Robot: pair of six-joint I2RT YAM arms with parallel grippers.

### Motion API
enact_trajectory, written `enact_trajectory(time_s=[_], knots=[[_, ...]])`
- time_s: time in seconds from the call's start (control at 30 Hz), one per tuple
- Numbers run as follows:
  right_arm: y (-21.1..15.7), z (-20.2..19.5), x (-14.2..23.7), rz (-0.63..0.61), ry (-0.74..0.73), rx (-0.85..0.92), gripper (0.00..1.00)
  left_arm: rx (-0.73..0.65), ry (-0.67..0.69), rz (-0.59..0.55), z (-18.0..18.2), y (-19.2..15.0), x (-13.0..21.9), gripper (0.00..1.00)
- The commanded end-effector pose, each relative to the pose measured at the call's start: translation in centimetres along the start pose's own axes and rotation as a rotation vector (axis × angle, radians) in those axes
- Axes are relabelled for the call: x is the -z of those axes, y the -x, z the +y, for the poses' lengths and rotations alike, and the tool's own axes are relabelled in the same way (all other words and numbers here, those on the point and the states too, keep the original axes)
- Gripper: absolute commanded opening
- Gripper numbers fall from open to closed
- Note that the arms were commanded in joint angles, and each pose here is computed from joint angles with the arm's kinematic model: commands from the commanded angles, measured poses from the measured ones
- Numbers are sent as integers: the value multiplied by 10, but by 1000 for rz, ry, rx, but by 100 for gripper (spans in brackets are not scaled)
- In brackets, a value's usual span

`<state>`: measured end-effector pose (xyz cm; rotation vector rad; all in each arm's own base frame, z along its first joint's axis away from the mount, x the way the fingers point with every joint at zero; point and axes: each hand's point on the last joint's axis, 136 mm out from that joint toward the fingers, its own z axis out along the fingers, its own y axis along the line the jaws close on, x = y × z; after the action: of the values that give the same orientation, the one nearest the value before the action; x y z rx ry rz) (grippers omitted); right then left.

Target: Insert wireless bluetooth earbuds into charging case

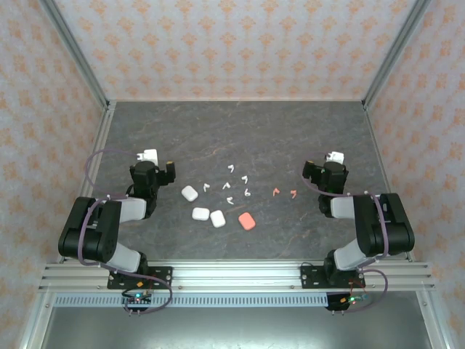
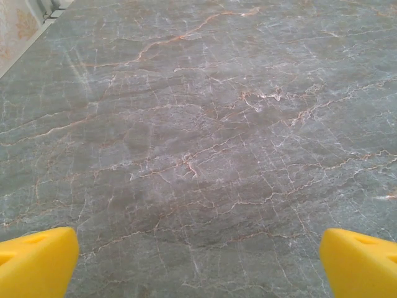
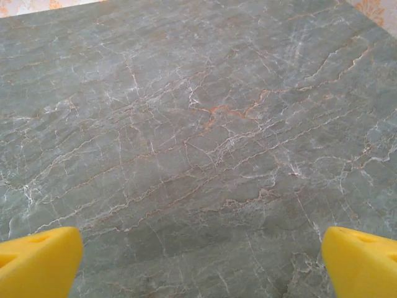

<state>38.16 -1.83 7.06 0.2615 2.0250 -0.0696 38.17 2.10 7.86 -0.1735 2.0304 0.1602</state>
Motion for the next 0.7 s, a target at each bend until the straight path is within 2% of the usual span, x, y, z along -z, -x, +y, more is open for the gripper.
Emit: enact_trajectory(time_s=[0.0,0.67], knots=[[21,0,-3,-64,1,2,99,-5,8,-58,2,19,-4,100],[22,0,-5,-59,-1,-2,99,-4,7,-59,2,20,-4,100]])
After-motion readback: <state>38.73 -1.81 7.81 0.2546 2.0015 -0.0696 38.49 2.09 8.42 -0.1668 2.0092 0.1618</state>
